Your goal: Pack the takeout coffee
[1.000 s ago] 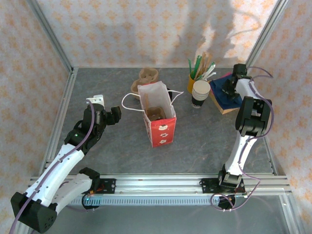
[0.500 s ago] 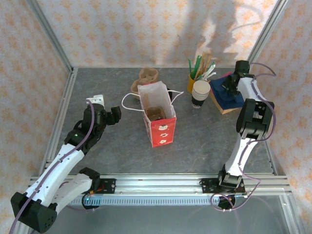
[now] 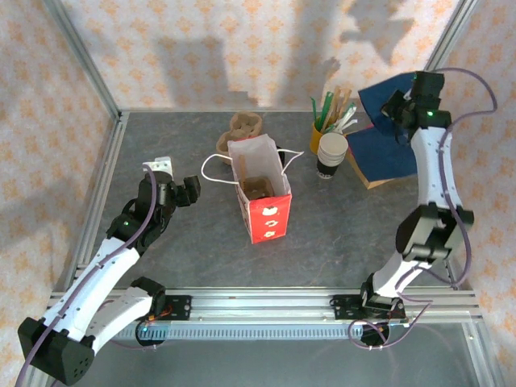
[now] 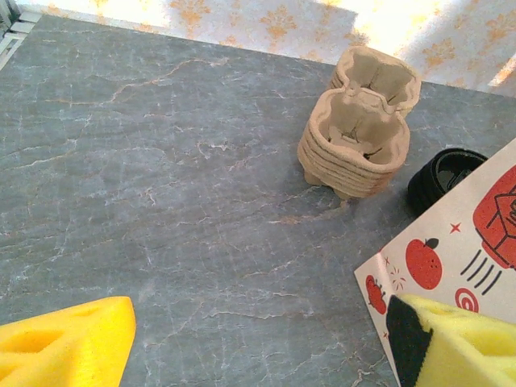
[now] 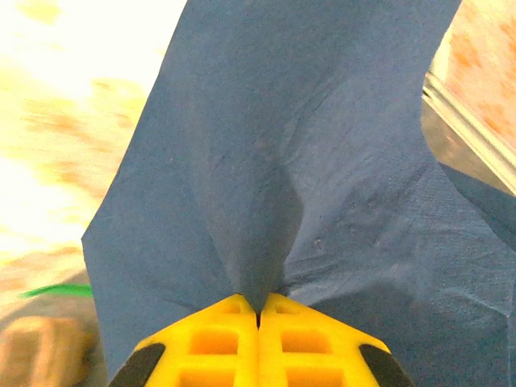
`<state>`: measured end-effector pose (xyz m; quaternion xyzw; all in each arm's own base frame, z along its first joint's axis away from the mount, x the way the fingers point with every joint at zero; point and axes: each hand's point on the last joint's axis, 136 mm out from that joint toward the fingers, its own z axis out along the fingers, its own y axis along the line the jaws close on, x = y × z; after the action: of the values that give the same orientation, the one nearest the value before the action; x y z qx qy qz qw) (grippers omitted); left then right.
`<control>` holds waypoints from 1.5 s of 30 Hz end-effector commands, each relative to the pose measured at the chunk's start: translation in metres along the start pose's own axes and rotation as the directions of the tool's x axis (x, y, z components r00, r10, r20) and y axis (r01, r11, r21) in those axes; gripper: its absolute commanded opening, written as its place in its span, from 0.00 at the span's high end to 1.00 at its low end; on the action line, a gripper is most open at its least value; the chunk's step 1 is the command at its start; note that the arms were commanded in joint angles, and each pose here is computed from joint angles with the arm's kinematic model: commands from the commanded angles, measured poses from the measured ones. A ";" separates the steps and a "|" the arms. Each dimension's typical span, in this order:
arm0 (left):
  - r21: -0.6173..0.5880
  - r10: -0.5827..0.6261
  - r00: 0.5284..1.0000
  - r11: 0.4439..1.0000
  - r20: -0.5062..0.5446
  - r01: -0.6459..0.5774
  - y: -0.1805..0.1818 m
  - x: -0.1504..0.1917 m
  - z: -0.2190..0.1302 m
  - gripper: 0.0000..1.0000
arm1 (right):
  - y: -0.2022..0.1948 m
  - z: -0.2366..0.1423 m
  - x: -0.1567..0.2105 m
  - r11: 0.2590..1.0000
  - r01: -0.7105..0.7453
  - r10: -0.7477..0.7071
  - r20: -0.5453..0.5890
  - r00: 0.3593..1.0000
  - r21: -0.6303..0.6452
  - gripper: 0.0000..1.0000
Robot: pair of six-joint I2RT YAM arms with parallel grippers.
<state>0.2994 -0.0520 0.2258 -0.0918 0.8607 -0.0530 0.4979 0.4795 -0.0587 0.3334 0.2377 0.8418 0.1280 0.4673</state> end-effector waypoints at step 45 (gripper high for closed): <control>-0.017 -0.003 1.000 1.000 -0.003 0.003 0.004 0.001 0.002 0.16 | 0.256 -0.122 0.295 0.805 0.289 -0.524 -0.392 0.756 -0.518 1.00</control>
<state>0.2994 -0.0519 0.2258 -0.0919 0.8607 -0.0528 0.4979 0.3108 0.3299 0.3016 -0.1053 0.9012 0.3314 0.2589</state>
